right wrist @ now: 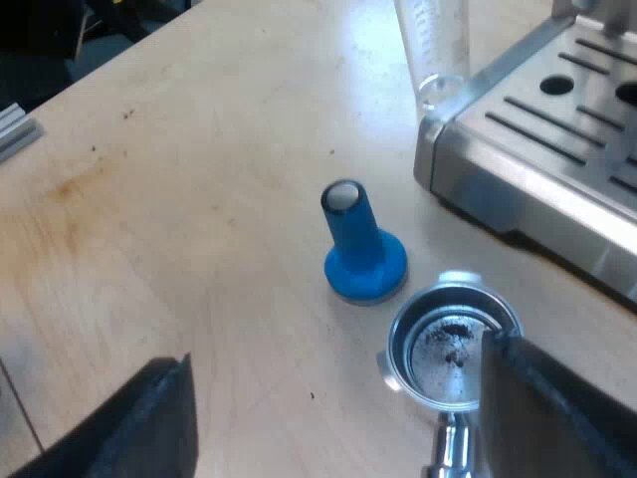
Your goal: Grind coffee beans and then tamp
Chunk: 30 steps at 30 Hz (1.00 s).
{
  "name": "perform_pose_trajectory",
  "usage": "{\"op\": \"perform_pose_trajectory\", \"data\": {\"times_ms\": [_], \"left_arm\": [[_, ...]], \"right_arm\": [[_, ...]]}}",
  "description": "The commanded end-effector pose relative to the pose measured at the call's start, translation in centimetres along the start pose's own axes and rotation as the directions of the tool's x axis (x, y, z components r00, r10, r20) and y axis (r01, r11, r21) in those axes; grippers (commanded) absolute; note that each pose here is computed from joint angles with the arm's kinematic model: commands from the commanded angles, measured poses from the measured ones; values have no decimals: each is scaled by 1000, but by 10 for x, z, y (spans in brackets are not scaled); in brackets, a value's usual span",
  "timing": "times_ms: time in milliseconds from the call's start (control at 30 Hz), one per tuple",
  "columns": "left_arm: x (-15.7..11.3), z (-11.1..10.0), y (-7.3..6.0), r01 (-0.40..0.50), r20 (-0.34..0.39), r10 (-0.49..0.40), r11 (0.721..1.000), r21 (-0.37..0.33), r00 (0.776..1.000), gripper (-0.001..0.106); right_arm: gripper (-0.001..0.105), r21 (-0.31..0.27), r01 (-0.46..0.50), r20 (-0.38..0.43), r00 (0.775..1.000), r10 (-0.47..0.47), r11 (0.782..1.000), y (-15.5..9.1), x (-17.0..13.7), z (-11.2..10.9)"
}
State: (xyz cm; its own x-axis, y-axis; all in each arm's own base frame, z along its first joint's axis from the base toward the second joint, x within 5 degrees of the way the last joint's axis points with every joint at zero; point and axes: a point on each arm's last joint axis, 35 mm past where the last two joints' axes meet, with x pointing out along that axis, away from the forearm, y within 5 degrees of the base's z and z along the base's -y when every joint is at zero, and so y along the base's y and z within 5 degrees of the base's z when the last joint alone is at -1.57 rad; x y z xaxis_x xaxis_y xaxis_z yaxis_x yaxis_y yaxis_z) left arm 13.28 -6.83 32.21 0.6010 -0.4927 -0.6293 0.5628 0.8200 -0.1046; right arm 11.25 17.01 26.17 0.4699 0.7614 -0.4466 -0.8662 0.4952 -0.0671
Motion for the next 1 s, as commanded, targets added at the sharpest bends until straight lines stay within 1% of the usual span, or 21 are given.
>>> {"op": "perform_pose_trajectory", "data": {"times_ms": [33,67,100,167,200,267,333,400,500,567,633,733,800,833,867,900,933,967,1000], "left_arm": [[-14,12,-2,-4,59,4,1000,5,998,80],[-19,18,-3,-5,78,4,1000,9,997,80],[-20,19,-3,-5,84,4,1000,10,996,80],[-30,29,-5,-6,122,5,1000,13,992,80],[-32,31,-5,-7,132,5,1000,15,991,80],[-41,39,-7,-8,164,5,1000,22,987,80],[-47,44,-8,-14,189,9,1000,26,982,80],[-52,48,-8,-30,205,24,999,26,978,80],[-57,52,-9,-42,223,35,999,27,974,80],[-59,54,-9,-42,231,34,999,28,972,80],[-60,55,-6,-77,236,71,997,14,969,80],[-61,55,0,-108,238,108,994,-14,965,80],[-64,55,8,-130,243,139,990,-50,960,80],[-66,54,12,-125,249,138,990,-68,959,80],[-67,54,14,-124,250,140,989,-78,958,80],[-69,53,19,-123,255,145,987,-99,956,80],[-70,52,23,-122,256,149,985,-119,955,80],[-71,52,26,-129,258,162,982,-137,953,80],[-73,51,29,-134,259,177,975,-175,950,80]], "right_arm": [[62,-38,-3,19,1000,3,999,-1,-9,24],[62,-41,14,29,1000,-13,999,-3,-13,33],[62,-41,28,33,999,-27,999,-3,-15,37],[62,-37,104,37,994,-103,994,-7,-23,54],[62,-36,121,36,992,-119,992,-9,-24,57],[62,-35,182,31,983,-181,983,-12,-31,68],[62,-56,193,21,981,-192,980,-12,-36,74],[62,-66,201,1,980,-201,977,-15,-39,76],[62,-36,255,-43,966,-256,966,-29,-42,73],[62,-23,269,-48,962,-270,963,-35,-45,72],[62,23,270,-69,961,-268,962,-50,-51,67],[62,56,304,-69,951,-300,951,-62,-59,64],[62,78,365,-66,930,-360,928,-72,-69,63],[62,73,396,-64,918,-392,915,-77,-75,62],[62,71,410,-64,911,-406,909,-79,-78,61],[62,66,439,-64,898,-435,896,-83,-85,60],[62,72,462,-65,886,-459,884,-86,-90,59],[62,74,473,-67,880,-469,878,-88,-92,58],[62,83,494,-70,869,-489,866,-91,-98,56]]}}
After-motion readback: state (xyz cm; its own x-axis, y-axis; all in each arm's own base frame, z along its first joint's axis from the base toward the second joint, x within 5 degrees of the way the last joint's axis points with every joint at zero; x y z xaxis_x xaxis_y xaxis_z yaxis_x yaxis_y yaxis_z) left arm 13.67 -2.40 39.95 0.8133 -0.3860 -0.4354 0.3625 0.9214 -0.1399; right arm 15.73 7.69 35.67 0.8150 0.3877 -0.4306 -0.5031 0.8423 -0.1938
